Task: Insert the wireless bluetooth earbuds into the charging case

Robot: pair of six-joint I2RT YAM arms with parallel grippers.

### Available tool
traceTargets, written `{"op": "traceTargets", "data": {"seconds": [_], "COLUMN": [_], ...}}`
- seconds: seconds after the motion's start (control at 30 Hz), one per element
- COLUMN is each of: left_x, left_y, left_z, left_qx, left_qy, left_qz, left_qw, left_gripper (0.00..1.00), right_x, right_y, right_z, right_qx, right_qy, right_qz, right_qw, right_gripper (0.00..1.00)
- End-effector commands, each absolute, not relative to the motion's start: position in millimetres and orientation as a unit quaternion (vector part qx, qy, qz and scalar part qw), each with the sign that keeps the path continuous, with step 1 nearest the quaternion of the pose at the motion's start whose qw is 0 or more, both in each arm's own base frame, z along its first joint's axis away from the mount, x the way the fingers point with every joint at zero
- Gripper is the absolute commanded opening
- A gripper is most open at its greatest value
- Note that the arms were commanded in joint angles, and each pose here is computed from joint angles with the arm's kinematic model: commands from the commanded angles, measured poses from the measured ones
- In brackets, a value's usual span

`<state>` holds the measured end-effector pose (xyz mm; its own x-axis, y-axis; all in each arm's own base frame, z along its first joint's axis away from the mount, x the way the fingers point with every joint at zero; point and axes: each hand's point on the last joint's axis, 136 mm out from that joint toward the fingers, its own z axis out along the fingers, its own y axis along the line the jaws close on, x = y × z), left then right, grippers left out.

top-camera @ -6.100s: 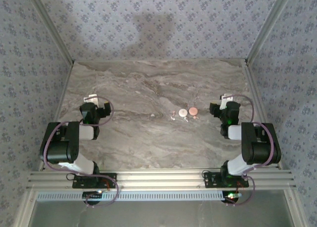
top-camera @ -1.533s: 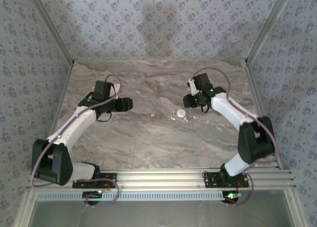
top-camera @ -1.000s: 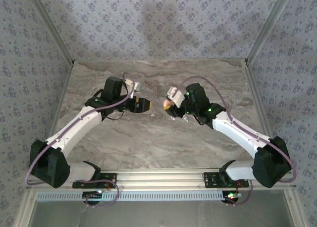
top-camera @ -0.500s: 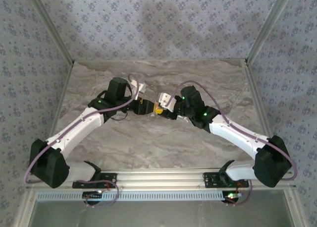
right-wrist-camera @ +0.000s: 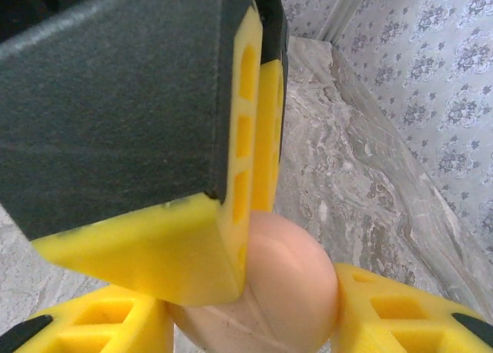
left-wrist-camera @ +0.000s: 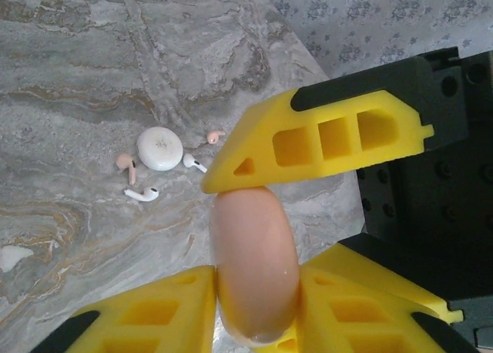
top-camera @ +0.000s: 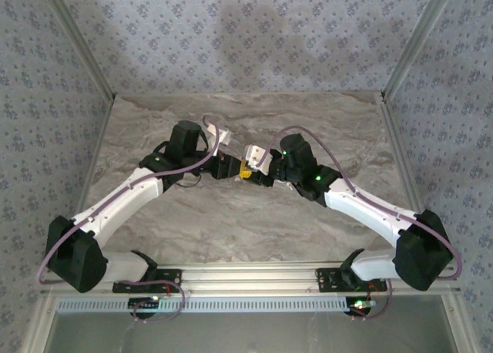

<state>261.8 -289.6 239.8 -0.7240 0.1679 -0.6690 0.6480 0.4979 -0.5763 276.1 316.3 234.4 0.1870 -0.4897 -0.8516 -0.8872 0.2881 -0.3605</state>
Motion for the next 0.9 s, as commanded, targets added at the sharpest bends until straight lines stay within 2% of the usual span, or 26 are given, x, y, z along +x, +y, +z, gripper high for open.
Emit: {"op": "traceTargets", "data": {"seconds": [0.0,0.23,0.37,0.43,0.53,0.67,0.87], "left_x": [258,260,258,255,243,222,201], "left_y": [-294,-290,-290,-291,-295,-299,-303], "left_z": [252,247,240,239,243,243,240], "left_qx": [0.270,0.285,0.314,0.335,0.377,0.437,0.496], "left_qy": [0.802,0.797,0.778,0.760,0.708,0.650,0.620], "left_qz": [-0.446,-0.431,-0.425,-0.426,-0.450,-0.460,-0.450], "left_qw": [0.291,0.313,0.341,0.359,0.393,0.418,0.409], "left_gripper": [0.27,0.10,0.09,0.09,0.07,0.05,0.02], "right_x": [271,270,264,258,242,223,209], "right_y": [323,322,310,296,275,262,271], "right_z": [242,247,251,252,262,272,273], "right_qx": [-0.569,-0.566,-0.546,-0.531,-0.518,-0.529,-0.554], "right_qy": [0.595,0.588,0.600,0.608,0.599,0.594,0.585], "right_qz": [0.203,0.201,0.219,0.238,0.283,0.344,0.400], "right_qw": [0.530,0.542,0.542,0.541,0.541,0.499,0.436], "right_gripper": [0.48,0.52,0.70,0.72,0.73,0.72,0.63]}}
